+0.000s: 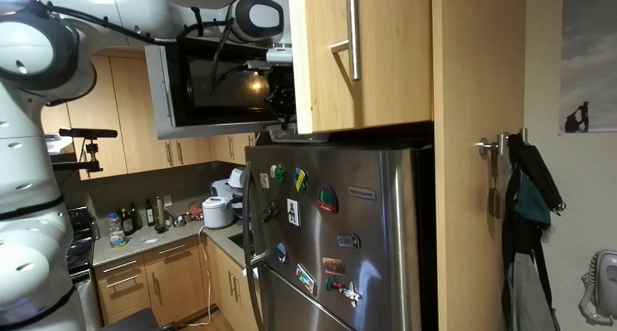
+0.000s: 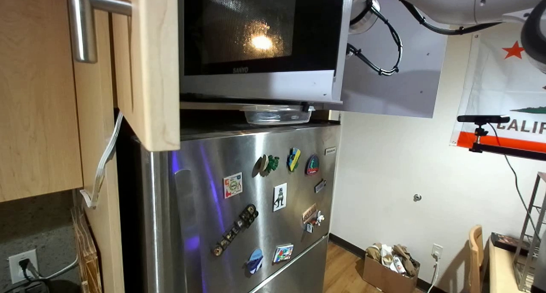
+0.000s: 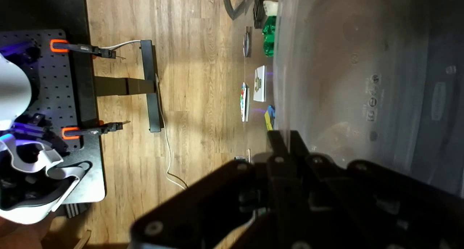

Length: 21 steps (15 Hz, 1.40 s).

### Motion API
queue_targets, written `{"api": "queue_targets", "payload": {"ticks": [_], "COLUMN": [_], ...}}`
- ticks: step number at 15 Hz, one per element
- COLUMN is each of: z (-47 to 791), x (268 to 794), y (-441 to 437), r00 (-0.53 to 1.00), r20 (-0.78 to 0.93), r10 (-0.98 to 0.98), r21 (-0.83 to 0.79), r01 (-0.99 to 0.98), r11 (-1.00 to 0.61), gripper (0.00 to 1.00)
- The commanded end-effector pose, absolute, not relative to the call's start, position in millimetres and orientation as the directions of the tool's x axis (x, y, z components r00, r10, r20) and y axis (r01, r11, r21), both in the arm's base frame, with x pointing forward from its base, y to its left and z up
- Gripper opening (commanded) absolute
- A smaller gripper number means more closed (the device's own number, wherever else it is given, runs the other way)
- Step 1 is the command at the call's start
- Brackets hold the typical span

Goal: Remove the bowl in the microwave

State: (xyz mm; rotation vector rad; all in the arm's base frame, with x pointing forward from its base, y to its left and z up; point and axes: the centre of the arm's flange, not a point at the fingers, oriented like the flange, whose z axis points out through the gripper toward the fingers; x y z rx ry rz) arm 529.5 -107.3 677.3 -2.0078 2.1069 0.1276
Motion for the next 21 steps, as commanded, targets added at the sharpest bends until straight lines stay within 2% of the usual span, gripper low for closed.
{"api": "queue_targets", "payload": {"ticks": [1,12,14,18,21], "z": [681.7,676.2,674.2,671.0,670.6], "x": [543.5,552.2,553.6,556.9,560.6], "y": [-112.0,-115.0,-115.3,-115.6,-115.9], "r00": [-0.008,-0.007,-0.011,-0.017,-0.019], "r20": [-0.235,-0.212,-0.211,-0.207,-0.206], "r10": [-0.972,-0.977,-0.978,-0.978,-0.978], "r21": [-0.105,-0.109,-0.107,-0.107,-0.112], "r01": [-0.994,-0.994,-0.994,-0.993,-0.993], "r11": [0.033,0.031,0.034,0.040,0.043], "gripper": [0.04,0.04,0.32,0.62,0.61]}}
